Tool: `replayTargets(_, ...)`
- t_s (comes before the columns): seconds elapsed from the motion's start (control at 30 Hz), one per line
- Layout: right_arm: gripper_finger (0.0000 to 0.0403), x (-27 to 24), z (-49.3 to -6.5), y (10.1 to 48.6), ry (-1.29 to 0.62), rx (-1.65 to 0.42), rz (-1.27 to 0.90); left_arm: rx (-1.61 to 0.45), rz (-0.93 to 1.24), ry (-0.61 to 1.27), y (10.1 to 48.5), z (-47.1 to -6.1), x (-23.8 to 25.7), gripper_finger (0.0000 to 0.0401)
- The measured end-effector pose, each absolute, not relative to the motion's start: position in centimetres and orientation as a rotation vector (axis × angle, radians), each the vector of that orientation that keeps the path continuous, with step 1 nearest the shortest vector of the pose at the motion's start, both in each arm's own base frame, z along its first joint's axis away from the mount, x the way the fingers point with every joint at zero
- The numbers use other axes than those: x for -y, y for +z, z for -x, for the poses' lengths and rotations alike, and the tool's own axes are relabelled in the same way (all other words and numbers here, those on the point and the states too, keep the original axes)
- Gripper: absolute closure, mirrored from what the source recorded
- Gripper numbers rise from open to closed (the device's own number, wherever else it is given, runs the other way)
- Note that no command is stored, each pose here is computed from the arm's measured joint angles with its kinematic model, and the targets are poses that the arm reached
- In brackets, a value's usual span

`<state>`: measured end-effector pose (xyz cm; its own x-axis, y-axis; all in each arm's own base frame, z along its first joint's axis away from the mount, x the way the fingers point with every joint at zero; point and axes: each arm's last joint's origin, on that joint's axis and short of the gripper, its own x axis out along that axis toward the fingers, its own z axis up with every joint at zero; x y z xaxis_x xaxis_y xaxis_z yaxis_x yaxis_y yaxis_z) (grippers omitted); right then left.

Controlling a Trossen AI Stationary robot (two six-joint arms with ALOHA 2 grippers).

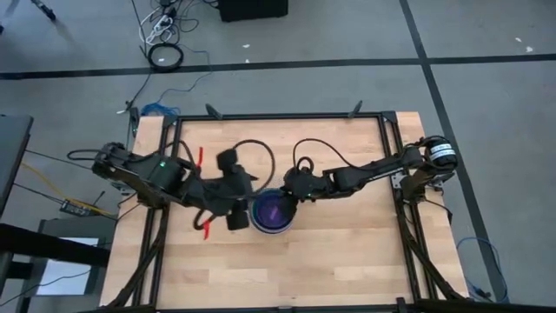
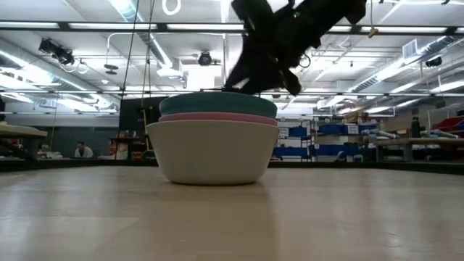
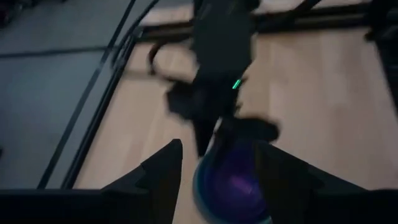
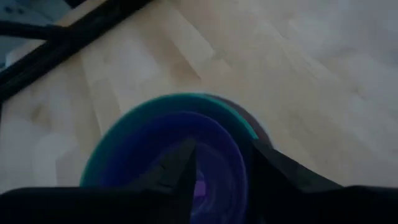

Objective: Nest bowls inside each other
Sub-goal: Return to Home Position

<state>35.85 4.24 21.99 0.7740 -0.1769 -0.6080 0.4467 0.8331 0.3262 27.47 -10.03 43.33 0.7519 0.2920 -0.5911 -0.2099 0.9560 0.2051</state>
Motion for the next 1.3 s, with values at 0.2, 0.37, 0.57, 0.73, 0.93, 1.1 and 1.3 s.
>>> replayTargets(0.2, 0.0271, -5.6, -35.6, 24.8, -0.197, -0.473, -0.415, -0.743, -0.055, 0.341, 43.8, -24.5, 8.8, 0.0199)
replayTargets(0.37, 0.0269, -8.8, -33.9, 28.5, 0.005, -0.325, -0.157, -0.721, 0.036, 0.347, 44.0, -24.4, 8.8, 0.0199)
replayTargets(0.57, 0.027, -11.2, -29.9, 34.4, 0.155, -0.077, 0.013, -0.515, -0.029, 0.244, 45.0, -25.8, 10.6, 0.0199)
replayTargets(0.73, 0.0269, -10.1, -25.9, 38.6, 0.189, 0.071, 0.049, -0.153, -0.128, -0.019, 48.9, -26.9, 11.5, 0.0199)
replayTargets(0.93, 0.027, -7.3, -23.5, 40.8, 0.211, 0.131, 0.069, -0.098, -0.181, -0.045, 49.1, -28.8, 8.8, 0.0199)
replayTargets(1.1, 0.0268, -4.4, -23.4, 41.0, 0.194, 0.12, 0.089, -0.1, -0.182, 0.038, 48.6, -29.8, 5.6, 0.0199)
replayTargets(1.3, 0.027, -1.3, -23.0, 41.5, 0.174, 0.134, 0.086, -0.09, -0.157, 0.027, 45.9, -30.6, 2.4, 0.0199)
